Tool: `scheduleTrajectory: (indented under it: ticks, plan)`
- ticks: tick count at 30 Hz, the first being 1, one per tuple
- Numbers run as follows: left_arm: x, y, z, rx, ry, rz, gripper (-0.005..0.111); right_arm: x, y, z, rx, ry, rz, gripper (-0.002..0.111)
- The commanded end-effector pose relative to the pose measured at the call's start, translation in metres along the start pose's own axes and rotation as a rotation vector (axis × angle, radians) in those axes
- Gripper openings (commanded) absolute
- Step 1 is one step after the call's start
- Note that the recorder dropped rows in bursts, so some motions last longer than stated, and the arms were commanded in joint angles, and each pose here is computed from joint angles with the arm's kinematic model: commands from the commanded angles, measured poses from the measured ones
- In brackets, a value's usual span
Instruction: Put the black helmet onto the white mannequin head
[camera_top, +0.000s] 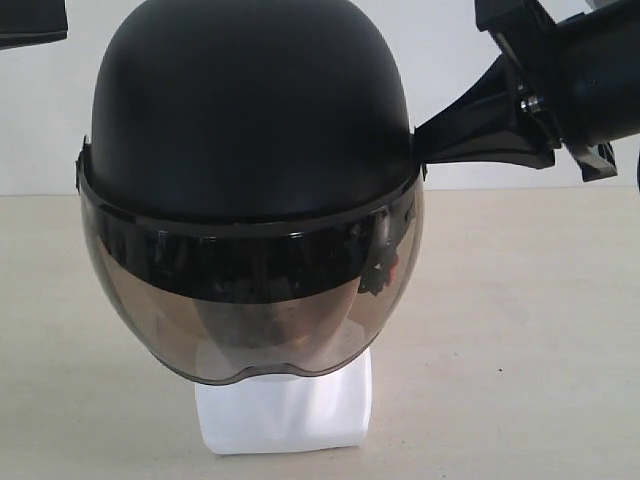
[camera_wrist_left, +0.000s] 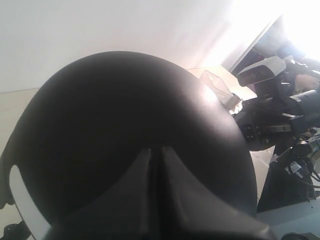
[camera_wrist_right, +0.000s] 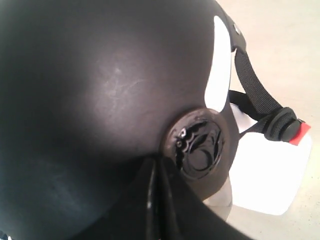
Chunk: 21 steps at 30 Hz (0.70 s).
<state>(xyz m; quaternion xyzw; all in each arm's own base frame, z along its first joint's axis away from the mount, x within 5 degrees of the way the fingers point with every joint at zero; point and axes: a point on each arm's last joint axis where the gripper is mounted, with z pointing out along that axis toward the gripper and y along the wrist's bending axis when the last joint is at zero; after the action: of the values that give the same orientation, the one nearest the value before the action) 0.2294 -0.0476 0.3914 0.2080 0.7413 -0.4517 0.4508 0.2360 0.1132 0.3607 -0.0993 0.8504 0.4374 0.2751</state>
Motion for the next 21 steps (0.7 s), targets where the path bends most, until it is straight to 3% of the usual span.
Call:
scheduleTrajectory:
  ticks: [1,21]
  plan:
    - [-0.002,-0.003,-0.001,0.004,-0.007,0.001,0.004,0.001,0.003,-0.003,0.0,-0.014,-0.01,0.0]
    - [-0.002,-0.003,-0.001,0.004,-0.007,0.001,0.004,-0.002,0.019,-0.016,-0.042,-0.07,-0.015,0.0]
